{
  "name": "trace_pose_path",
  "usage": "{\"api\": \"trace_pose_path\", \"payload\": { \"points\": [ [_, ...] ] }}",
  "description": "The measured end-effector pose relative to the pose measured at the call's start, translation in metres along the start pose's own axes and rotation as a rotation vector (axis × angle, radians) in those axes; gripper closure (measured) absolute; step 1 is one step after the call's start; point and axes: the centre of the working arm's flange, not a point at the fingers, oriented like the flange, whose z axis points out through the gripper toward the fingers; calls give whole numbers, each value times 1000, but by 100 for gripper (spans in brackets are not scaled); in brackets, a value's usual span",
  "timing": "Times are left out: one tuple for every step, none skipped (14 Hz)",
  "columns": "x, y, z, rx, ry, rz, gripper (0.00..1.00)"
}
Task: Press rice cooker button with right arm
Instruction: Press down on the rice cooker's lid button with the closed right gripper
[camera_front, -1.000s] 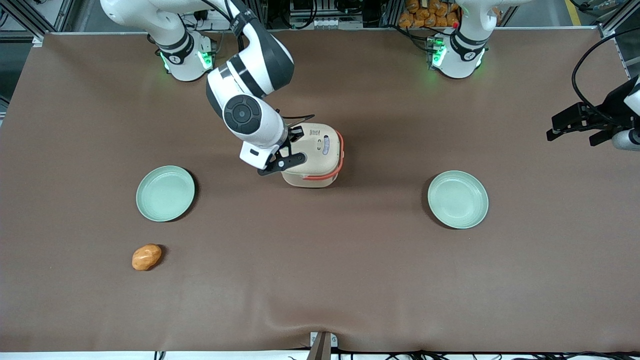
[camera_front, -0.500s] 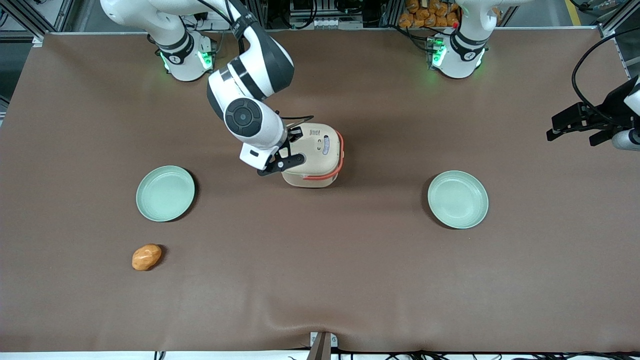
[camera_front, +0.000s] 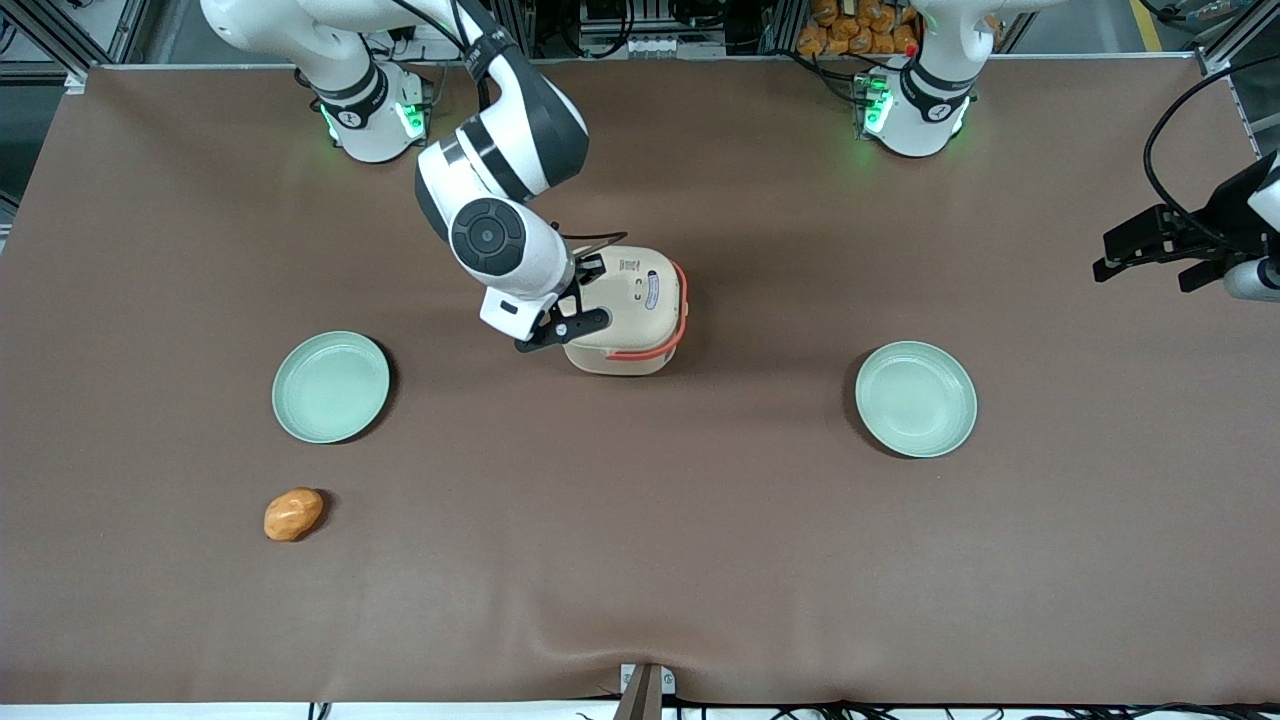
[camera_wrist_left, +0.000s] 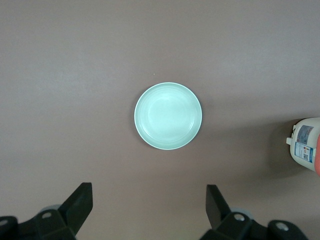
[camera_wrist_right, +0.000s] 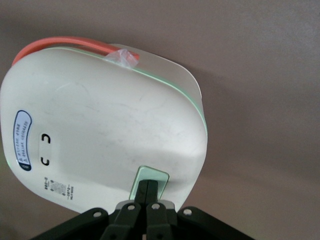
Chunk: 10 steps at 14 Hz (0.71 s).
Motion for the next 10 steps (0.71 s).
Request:
{"api": "trace_pose_path", "payload": {
  "points": [
    [0,0,1,1,0,0,99],
    [1,0,2,2,0,1,99],
    [2,-1,3,4,-1,2,99],
    [2,-1,4,5,-1,3,99],
    [2,-1,4,5,-1,3,99],
    [2,-1,4,5,-1,3,99],
    [2,-1,4,5,-1,3,99],
    [2,-1,4,5,-1,3,99],
    [2,-1,3,6,0,3,99],
    [2,0,1,6,-1,3,99]
  ]
}}
